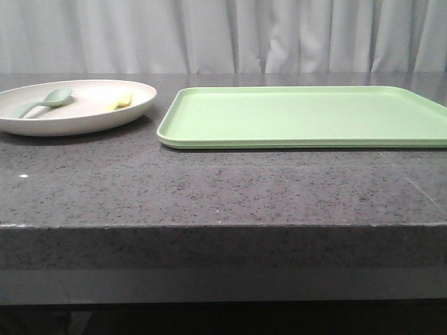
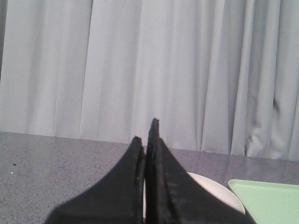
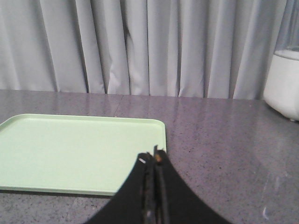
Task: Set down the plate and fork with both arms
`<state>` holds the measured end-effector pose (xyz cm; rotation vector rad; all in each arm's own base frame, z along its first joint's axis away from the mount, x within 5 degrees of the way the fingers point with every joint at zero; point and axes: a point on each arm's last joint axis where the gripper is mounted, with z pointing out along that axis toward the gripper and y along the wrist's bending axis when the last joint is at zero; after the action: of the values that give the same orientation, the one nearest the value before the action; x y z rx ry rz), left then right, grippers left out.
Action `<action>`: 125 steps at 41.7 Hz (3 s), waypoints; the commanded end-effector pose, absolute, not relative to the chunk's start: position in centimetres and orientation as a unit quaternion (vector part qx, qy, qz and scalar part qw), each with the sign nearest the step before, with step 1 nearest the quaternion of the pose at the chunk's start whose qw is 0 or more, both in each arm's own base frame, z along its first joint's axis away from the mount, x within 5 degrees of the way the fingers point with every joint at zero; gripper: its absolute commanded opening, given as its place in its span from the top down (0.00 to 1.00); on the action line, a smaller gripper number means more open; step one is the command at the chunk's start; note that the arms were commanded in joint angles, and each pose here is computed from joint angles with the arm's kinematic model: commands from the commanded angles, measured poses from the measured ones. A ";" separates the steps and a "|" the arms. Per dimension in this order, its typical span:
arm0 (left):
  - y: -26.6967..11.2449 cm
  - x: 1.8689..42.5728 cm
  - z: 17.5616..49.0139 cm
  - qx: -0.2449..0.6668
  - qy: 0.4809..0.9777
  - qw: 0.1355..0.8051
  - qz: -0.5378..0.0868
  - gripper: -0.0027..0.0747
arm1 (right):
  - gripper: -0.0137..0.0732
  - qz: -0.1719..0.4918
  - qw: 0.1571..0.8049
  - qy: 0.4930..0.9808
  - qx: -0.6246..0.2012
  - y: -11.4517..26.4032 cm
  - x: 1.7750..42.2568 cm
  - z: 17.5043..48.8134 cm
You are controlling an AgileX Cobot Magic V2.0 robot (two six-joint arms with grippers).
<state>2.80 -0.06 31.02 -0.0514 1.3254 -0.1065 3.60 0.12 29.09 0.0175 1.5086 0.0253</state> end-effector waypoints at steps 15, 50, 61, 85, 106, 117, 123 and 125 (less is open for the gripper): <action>-0.1 6.3 38.2 -0.035 0.727 0.684 -0.049 0.99 | 0.92 0.007 0.659 0.752 0.004 0.1 8.3 34.3; -0.3 9.2 37.2 -0.039 0.765 0.640 -0.052 0.99 | 0.92 0.008 0.617 0.787 0.004 0.0 10.2 33.2; -0.3 9.2 37.2 -0.039 0.767 0.639 -0.052 0.87 | 0.69 0.008 0.613 0.790 0.004 0.0 10.2 33.2; 0.0 9.2 37.2 -0.026 0.766 0.642 -0.019 0.25 | 0.20 0.008 0.609 0.793 0.004 0.1 10.2 33.1; -0.2 11.7 38.9 -0.019 0.804 0.594 -0.020 0.27 | 0.20 0.008 0.609 0.793 0.004 0.1 10.2 33.1; -0.3 17.8 39.7 -0.008 0.875 0.483 -0.007 0.27 | 0.20 0.008 0.609 0.793 0.004 0.1 10.2 33.1; -0.3 22.1 38.9 0.015 0.909 0.416 0.010 0.27 | 0.20 0.008 0.609 0.793 0.004 0.1 10.2 33.1; -0.3 23.6 38.5 0.019 0.918 0.396 0.012 0.27 | 0.20 0.008 0.609 0.793 0.004 0.1 10.2 33.1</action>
<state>21.58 -0.36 37.49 0.0278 2.3471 0.0165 9.84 0.12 31.43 0.0166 1.9265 0.0330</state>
